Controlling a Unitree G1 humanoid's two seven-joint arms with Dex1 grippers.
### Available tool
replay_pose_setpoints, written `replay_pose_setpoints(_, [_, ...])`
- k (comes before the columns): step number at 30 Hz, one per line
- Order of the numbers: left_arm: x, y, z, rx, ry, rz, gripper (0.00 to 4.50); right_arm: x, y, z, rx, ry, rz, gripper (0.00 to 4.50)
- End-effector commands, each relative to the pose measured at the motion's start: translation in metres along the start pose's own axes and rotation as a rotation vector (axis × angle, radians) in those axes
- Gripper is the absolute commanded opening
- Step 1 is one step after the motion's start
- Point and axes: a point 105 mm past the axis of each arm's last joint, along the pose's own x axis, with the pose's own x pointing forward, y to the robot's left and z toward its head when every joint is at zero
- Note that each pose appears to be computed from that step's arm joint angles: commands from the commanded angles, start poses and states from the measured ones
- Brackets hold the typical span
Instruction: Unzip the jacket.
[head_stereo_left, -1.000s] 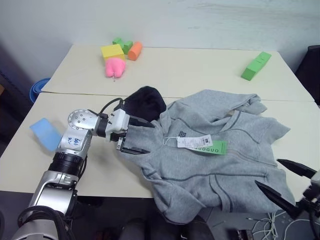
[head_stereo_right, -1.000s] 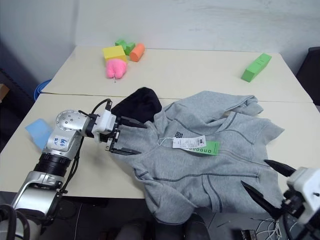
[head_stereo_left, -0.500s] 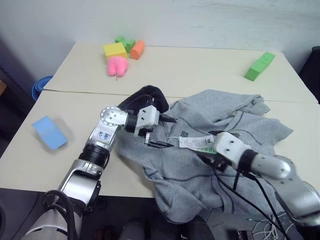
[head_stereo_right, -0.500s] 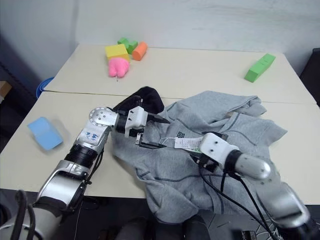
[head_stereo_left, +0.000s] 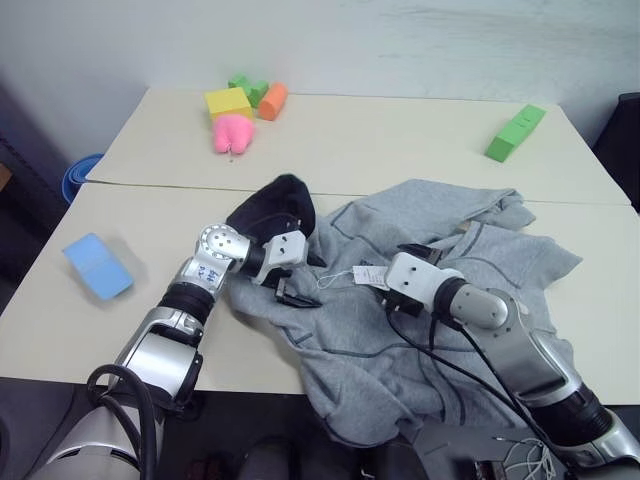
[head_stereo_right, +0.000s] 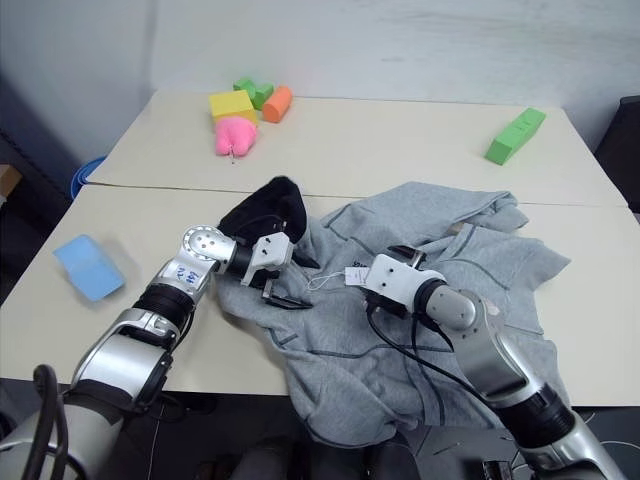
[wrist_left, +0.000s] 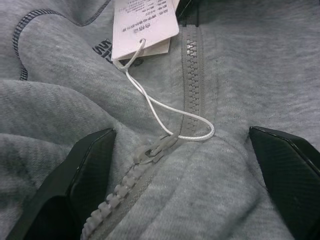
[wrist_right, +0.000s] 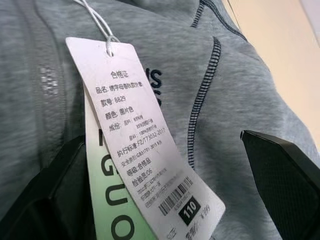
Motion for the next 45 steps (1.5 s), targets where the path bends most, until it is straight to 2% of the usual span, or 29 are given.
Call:
replay_pose_setpoints(1, [0.004, -0.007, -0.017, -0.076, 0.031, 0.009, 4.49, 0.001, -0.006, 0.010, -0.003, -0.031, -0.022, 4.33])
replay_pose_setpoints(4, [0.006, -0.010, -0.019, -0.083, 0.028, 0.002, 4.50, 0.004, -0.007, 0.007, -0.008, -0.017, -0.010, 3.66])
replay_pose_setpoints(10, [0.006, -0.015, -0.023, -0.102, 0.029, -0.002, 4.50, 0.011, -0.012, -0.005, -0.079, 0.007, -0.036, 1.68])
replay_pose_setpoints(12, [0.005, -0.017, -0.026, -0.112, 0.032, -0.002, 4.50, 0.009, -0.019, -0.008, -0.121, 0.008, -0.079, 0.90])
replay_pose_setpoints(15, [0.005, -0.020, -0.028, -0.121, 0.037, -0.005, 4.50, 0.000, -0.034, -0.008, -0.173, -0.004, -0.161, 0.03])
replay_pose_setpoints(22, [0.007, -0.028, -0.035, -0.144, 0.045, -0.010, 4.50, -0.047, -0.077, -0.019, -0.283, 0.020, -0.358, 0.03])
replay_pose_setpoints(28, [0.009, -0.033, -0.040, -0.162, 0.053, -0.017, 4.50, -0.091, -0.099, -0.028, -0.343, 0.064, -0.442, 0.03])
replay_pose_setpoints(36, [0.012, -0.038, -0.047, -0.205, 0.063, -0.023, 4.50, -0.149, -0.124, -0.054, -0.379, 0.181, -0.574, 0.03])
replay_pose_setpoints(38, [0.012, -0.040, -0.048, -0.232, 0.061, -0.031, 4.50, -0.154, -0.122, -0.055, -0.382, 0.173, -0.573, 0.03])
replay_pose_setpoints(42, [0.011, -0.037, -0.042, -0.327, -0.009, -0.011, 4.50, -0.138, -0.103, -0.047, -0.340, 0.085, -0.507, 0.03])
replay_pose_setpoints(45, [0.009, -0.037, -0.038, -0.297, -0.019, -0.023, 4.50, -0.124, -0.091, -0.044, -0.278, 0.046, -0.472, 0.03])
